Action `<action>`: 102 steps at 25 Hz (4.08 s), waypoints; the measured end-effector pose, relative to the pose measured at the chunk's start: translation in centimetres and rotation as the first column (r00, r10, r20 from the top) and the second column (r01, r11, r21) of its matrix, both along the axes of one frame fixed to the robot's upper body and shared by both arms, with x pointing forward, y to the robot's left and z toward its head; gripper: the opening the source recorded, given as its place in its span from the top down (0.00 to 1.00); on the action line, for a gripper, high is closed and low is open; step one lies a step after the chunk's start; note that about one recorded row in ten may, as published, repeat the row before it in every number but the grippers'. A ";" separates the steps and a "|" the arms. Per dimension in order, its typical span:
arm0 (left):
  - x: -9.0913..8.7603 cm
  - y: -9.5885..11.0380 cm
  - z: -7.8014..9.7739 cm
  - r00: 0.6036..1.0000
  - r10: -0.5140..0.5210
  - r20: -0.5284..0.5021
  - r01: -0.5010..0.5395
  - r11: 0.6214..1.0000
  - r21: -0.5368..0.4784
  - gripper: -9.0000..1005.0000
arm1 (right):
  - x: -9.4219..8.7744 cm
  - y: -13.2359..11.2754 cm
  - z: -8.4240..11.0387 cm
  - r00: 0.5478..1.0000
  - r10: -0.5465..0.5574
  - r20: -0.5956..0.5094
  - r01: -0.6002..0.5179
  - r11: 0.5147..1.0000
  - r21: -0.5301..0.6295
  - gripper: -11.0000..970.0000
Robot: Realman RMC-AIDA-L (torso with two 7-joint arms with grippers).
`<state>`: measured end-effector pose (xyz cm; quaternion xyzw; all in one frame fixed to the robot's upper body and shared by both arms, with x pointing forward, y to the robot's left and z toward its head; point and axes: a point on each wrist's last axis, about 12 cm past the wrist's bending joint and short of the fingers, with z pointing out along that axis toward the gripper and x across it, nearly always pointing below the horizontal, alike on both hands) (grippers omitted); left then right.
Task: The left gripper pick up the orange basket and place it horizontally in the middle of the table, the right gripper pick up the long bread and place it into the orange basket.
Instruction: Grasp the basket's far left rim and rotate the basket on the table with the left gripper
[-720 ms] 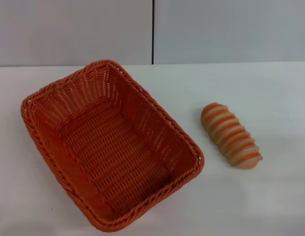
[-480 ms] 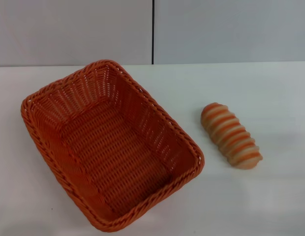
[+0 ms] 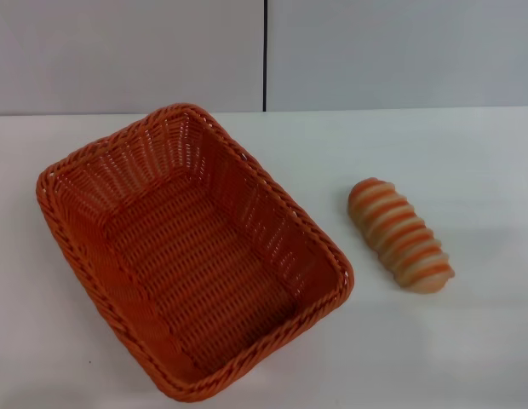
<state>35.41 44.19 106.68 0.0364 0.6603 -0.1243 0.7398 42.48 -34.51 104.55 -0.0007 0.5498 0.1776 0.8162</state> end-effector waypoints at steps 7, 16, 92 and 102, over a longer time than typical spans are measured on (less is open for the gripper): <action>6.2 0.0 10.1 0.899 -0.368 -0.236 0.397 0.914 0.088 0.21 | -0.2 -0.3 0.0 1.000 0.010 -0.008 -0.010 1.000 0.024 0.24; 12.6 -7.1 16.4 0.696 -0.374 -0.614 0.622 0.741 0.253 0.22 | -0.1 -0.3 0.1 1.000 0.022 -0.009 -0.021 0.999 0.027 0.24; 25.1 -26.2 10.0 0.498 0.034 -0.867 0.814 0.328 0.480 0.47 | 1.3 -0.7 0.1 0.995 0.069 -0.067 -0.066 0.996 0.052 0.24; 25.2 -26.4 9.7 0.500 0.019 -0.866 0.767 0.455 0.453 0.61 | 1.8 -1.9 1.1 0.996 0.075 -0.055 -0.073 0.997 0.033 0.24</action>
